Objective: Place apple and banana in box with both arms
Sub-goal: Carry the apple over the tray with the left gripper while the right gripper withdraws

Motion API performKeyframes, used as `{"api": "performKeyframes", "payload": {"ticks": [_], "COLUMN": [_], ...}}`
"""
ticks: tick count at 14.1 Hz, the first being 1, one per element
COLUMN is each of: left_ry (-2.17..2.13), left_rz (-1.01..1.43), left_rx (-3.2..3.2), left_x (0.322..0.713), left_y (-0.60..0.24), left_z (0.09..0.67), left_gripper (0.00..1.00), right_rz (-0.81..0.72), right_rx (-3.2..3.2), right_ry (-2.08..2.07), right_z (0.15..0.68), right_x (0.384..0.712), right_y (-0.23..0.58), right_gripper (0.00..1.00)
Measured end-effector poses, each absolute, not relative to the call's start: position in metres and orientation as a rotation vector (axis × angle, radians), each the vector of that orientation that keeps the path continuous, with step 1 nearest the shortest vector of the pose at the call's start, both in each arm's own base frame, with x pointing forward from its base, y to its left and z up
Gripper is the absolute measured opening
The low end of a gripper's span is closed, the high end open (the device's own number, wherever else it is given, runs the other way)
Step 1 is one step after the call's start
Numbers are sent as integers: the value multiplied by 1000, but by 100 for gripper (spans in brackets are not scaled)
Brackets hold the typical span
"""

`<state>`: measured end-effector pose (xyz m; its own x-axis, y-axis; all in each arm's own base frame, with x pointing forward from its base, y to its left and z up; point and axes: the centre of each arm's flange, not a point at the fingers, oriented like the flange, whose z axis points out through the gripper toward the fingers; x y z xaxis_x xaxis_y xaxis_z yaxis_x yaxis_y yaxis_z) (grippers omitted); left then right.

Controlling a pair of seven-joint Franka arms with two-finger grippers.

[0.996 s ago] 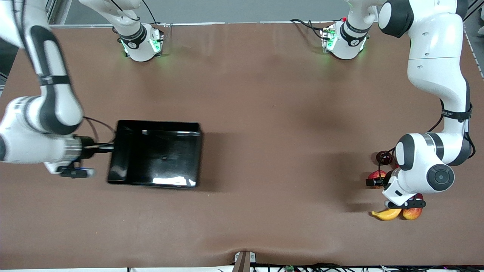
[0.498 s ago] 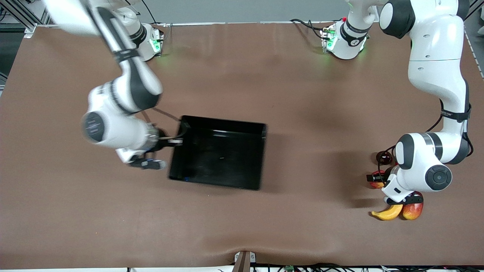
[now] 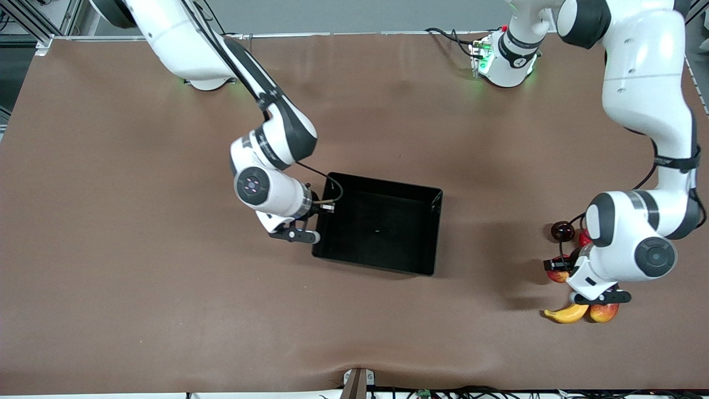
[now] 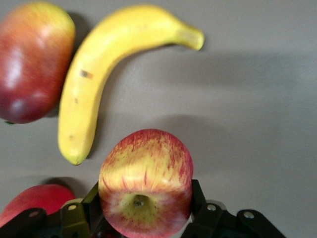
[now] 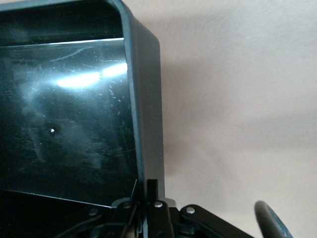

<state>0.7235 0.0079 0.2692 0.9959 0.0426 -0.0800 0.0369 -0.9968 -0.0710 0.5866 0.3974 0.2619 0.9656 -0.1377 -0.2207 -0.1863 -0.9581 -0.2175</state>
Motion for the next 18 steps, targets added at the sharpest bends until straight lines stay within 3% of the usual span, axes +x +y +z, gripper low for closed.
{"api": "performKeyframes", "payload": {"ticks": [4,5,9,14,18], "left_ry": [36,62,50,-26,50], "left_rz": [40,21,3,73,56], "left_rx": [-3076,-3080,-3133,-3164,-3119], "left_x": [715,711,692,645,604], "left_y": [-47,-65,-140,-277,-372], "left_z": [363,382,406,387,343], "left_gripper": [70,70,70,70,70], "right_rz": [279,271,159,259,196], "right_rx": [-2876,-2874,-2901,-2938,-2947], "right_ry": [251,254,156,232,335], "right_z": [252,254,287,401,497], "right_x": [594,596,617,661,664], "right_y": [398,397,391,293,207], "right_gripper": [6,11,52,100,100]}}
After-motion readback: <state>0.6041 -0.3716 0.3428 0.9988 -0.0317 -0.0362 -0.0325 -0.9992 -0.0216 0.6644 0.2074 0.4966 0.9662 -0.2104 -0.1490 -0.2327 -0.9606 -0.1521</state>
